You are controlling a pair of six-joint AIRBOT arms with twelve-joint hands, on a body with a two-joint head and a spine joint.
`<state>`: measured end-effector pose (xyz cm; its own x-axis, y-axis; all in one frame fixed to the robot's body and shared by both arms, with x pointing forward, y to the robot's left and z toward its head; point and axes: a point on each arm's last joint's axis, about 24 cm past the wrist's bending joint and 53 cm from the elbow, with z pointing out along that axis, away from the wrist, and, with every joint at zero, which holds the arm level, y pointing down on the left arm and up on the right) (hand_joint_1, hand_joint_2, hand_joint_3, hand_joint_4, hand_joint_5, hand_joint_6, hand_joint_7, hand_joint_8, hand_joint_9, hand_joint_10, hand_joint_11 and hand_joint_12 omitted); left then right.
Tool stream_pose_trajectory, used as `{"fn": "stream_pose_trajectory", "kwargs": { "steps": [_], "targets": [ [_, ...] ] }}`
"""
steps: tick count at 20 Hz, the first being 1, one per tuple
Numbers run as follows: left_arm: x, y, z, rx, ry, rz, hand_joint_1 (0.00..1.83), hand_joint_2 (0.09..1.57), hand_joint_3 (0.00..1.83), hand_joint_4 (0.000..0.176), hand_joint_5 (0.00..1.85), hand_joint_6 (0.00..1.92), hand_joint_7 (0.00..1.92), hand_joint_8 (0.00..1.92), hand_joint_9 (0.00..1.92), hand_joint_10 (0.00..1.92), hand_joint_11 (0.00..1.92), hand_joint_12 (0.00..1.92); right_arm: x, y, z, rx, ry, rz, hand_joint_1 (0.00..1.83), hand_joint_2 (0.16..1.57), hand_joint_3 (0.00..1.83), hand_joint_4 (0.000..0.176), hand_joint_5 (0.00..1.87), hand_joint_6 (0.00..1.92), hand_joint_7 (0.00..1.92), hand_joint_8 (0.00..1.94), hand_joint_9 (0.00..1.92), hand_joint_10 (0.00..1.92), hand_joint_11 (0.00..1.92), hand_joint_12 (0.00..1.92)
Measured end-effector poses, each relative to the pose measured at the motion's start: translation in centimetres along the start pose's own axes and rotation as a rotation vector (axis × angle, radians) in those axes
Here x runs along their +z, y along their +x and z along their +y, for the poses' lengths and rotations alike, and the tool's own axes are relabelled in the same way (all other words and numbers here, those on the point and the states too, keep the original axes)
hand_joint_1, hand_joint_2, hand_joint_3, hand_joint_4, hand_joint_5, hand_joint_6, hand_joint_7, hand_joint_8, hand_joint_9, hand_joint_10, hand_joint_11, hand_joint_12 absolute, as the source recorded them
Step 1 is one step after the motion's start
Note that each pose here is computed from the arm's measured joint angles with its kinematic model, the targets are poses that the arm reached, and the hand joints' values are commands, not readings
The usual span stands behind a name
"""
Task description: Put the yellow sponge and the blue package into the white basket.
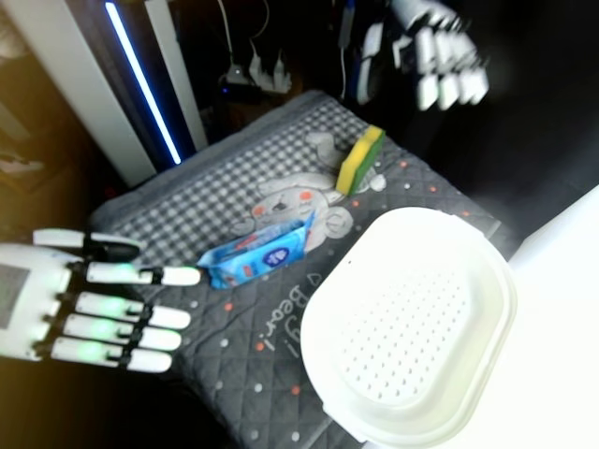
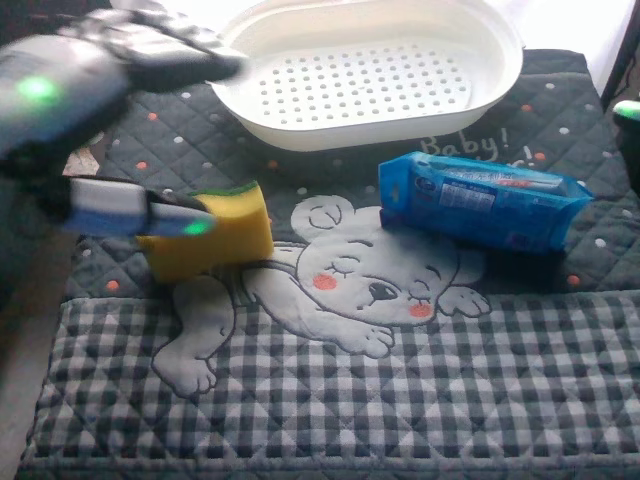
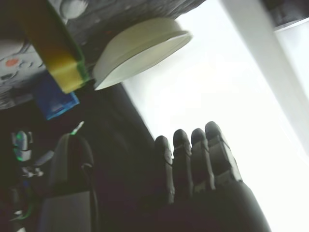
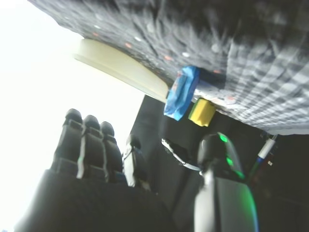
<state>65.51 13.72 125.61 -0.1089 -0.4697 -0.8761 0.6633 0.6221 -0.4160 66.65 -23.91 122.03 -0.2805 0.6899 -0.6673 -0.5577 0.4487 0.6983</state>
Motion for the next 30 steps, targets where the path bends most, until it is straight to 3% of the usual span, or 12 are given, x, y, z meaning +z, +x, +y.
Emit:
{"fn": "stream_pose_trajectory", "kwargs": {
  "steps": [3, 5, 7, 9, 13, 14, 15, 16, 18, 25, 26, 30],
  "targets": [
    [0.6, 1.3, -0.2, 0.002, -0.006, 0.045, 0.76, 0.88, 0.00, 0.043, 0.38, 0.00, 0.37, 0.00, 0.28, 0.00, 0.00, 0.63, 2.3, 0.3, 1.7, 0.015, -0.060, -0.015, 0.52, 0.97, 0.00, 0.176, 0.00, 0.00, 0.00, 0.00, 0.06, 0.02, 0.01, 0.00],
    [0.4, 1.1, 0.4, -0.002, -0.023, 0.044, 0.74, 0.86, 0.00, 0.073, 0.38, 0.00, 0.35, 0.00, 0.25, 0.00, 0.00, 0.67, 4.3, 0.6, 3.5, 0.008, -0.121, -0.013, 0.55, 0.88, 0.00, 0.176, 0.00, 0.00, 0.06, 0.00, 0.13, 0.01, 0.13, 0.07],
    [0.1, 0.8, 0.6, -0.004, -0.030, 0.036, 0.69, 0.86, 0.00, 0.078, 0.36, 0.00, 0.34, 0.00, 0.23, 0.00, 0.00, 0.49, 5.1, 2.6, 4.1, 0.005, -0.142, 0.035, 0.50, 0.84, 0.00, 0.176, 0.00, 0.00, 0.08, 0.01, 0.23, 0.01, 0.27, 0.26],
    [0.0, 0.5, 0.7, -0.008, -0.034, 0.025, 0.72, 0.87, 0.00, 0.045, 0.36, 0.00, 0.35, 0.00, 0.23, 0.00, 0.00, 0.28, 6.1, 4.2, 3.6, -0.004, -0.122, 0.075, 0.49, 0.80, 0.00, 0.176, 0.00, 0.00, 0.09, 0.00, 0.19, 0.00, 0.14, 0.55],
    [0.0, 0.3, 0.6, -0.014, -0.029, 0.012, 0.68, 0.87, 0.00, 0.046, 0.34, 0.00, 0.35, 0.00, 0.24, 0.01, 0.11, 0.06, 8.4, 5.0, 3.0, -0.001, -0.098, 0.079, 0.59, 0.80, 0.00, 0.176, 0.00, 0.00, 0.07, 0.00, 0.11, 0.02, 0.00, 0.78],
    [0.0, 0.4, 0.7, -0.016, -0.032, 0.010, 0.65, 0.86, 0.00, 0.075, 0.34, 0.00, 0.35, 0.00, 0.25, 0.01, 0.15, 0.09, 8.5, 5.4, 2.6, -0.005, -0.084, 0.092, 0.66, 0.79, 0.00, 0.176, 0.01, 0.00, 0.10, 0.01, 0.13, 0.01, 0.00, 1.05],
    [0.1, 0.4, 0.7, -0.024, -0.034, 0.008, 0.65, 0.86, 0.00, 0.075, 0.34, 0.00, 0.35, 0.00, 0.25, 0.01, 0.15, 0.09, 8.5, 5.7, 2.4, -0.006, -0.075, 0.100, 0.66, 0.79, 0.00, 0.176, 0.01, 0.00, 0.10, 0.01, 0.13, 0.01, 0.00, 1.05],
    [0.1, 0.5, 0.7, -0.021, -0.033, 0.011, 0.71, 0.87, 0.01, 0.065, 0.35, 0.00, 0.37, 0.00, 0.29, 0.00, 0.02, 0.63, 8.8, 5.8, 2.4, -0.009, -0.072, 0.104, 0.70, 0.79, 0.00, 0.176, 0.01, 0.00, 0.04, 0.01, 0.06, 0.03, 0.00, 0.75],
    [0.2, 0.8, 0.6, -0.022, -0.031, 0.014, 0.72, 0.86, 0.00, 0.074, 0.36, 0.00, 0.37, 0.00, 0.30, 0.00, 0.00, 0.78, 9.3, 5.5, 2.4, -0.013, -0.070, 0.098, 0.69, 0.77, 0.00, 0.176, 0.04, 0.01, 0.11, 0.01, 0.17, 0.04, 0.00, 0.99],
    [0.1, 2.6, 2.5, -0.024, -0.103, 0.050, 0.88, 0.85, 0.00, 0.037, 0.44, 0.00, 0.53, 0.00, 0.49, 0.01, 0.16, 0.78, 11.0, 6.6, 3.4, -0.045, -0.091, 0.129, 0.71, 0.78, 0.00, 0.176, 0.09, 0.00, 0.17, 0.00, 0.30, 0.01, 0.12, 0.94],
    [0.0, 3.1, 2.8, -0.019, -0.113, 0.062, 0.89, 0.87, 0.00, 0.078, 0.45, 0.00, 0.53, 0.00, 0.49, 0.00, 0.09, 0.98, 11.1, 6.6, 3.4, -0.040, -0.089, 0.125, 0.73, 0.78, 0.00, 0.176, 0.12, 0.01, 0.21, 0.01, 0.37, 0.01, 0.18, 0.88],
    [0.2, 4.5, 3.8, -0.046, -0.143, 0.084, 0.99, 0.91, 0.01, 0.067, 0.52, 0.01, 0.53, 0.01, 0.43, 0.00, 0.00, 0.93, 11.1, 6.5, 3.3, -0.034, -0.086, 0.120, 0.76, 0.79, 0.00, 0.176, 0.14, 0.00, 0.17, 0.00, 0.25, 0.00, 0.01, 1.03]
  ]
}}
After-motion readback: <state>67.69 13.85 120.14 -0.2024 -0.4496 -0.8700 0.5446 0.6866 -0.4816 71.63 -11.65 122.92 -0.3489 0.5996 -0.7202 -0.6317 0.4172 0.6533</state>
